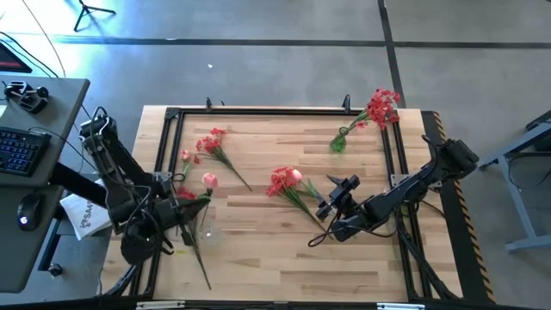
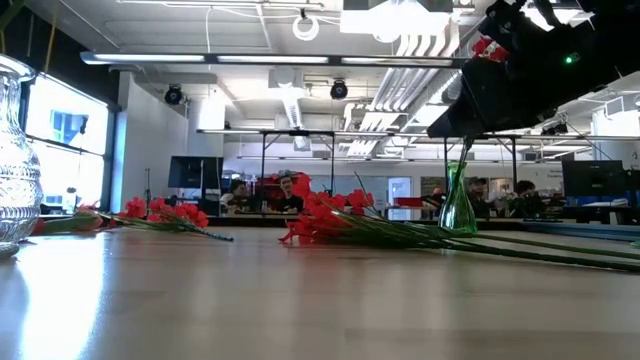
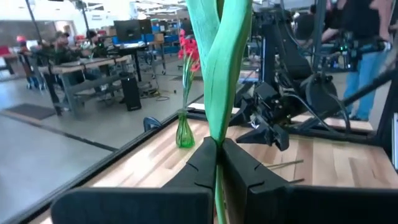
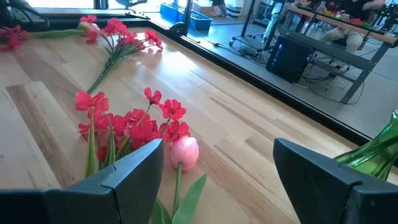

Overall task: Sort flowers into vase by color
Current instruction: Put the pink flower into the transparent vase

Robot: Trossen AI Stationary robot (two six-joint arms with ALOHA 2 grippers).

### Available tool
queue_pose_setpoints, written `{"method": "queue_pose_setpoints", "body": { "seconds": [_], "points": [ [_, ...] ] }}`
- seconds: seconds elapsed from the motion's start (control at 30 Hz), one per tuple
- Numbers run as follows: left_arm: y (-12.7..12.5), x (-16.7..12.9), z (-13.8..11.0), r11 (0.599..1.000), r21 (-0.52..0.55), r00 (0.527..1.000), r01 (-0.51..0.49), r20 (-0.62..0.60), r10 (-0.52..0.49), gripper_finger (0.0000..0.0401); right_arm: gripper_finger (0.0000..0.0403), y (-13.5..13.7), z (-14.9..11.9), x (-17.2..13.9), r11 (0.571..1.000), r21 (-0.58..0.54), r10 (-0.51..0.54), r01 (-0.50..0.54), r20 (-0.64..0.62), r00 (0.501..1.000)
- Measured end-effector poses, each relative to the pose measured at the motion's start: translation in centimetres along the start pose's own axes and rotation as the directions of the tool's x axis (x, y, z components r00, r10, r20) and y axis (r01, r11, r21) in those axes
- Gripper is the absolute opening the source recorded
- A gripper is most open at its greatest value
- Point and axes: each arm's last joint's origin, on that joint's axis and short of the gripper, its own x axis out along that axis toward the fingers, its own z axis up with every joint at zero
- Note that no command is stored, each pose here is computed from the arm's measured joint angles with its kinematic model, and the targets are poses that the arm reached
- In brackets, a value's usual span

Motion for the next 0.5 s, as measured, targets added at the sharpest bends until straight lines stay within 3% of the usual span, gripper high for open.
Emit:
{"method": "queue_pose_setpoints", "body": {
  "seconds": [0.27,0.5],
  "points": [
    [0.9,-0.7,-1.9,0.999,-0.05,1.0,0.018,0.013,-0.018,0.0,0.0298,0.3,0.3,0.0,0.999,0.042,0.012,-0.013,0.014,1.0],
    [0.7,-1.3,-1.8,0.996,-0.08,0.999,0.038,0.022,-0.037,0.0,0.0298,0.3,0.4,0.0,0.999,0.047,0.014,-0.015,0.016,1.0]
  ]
}}
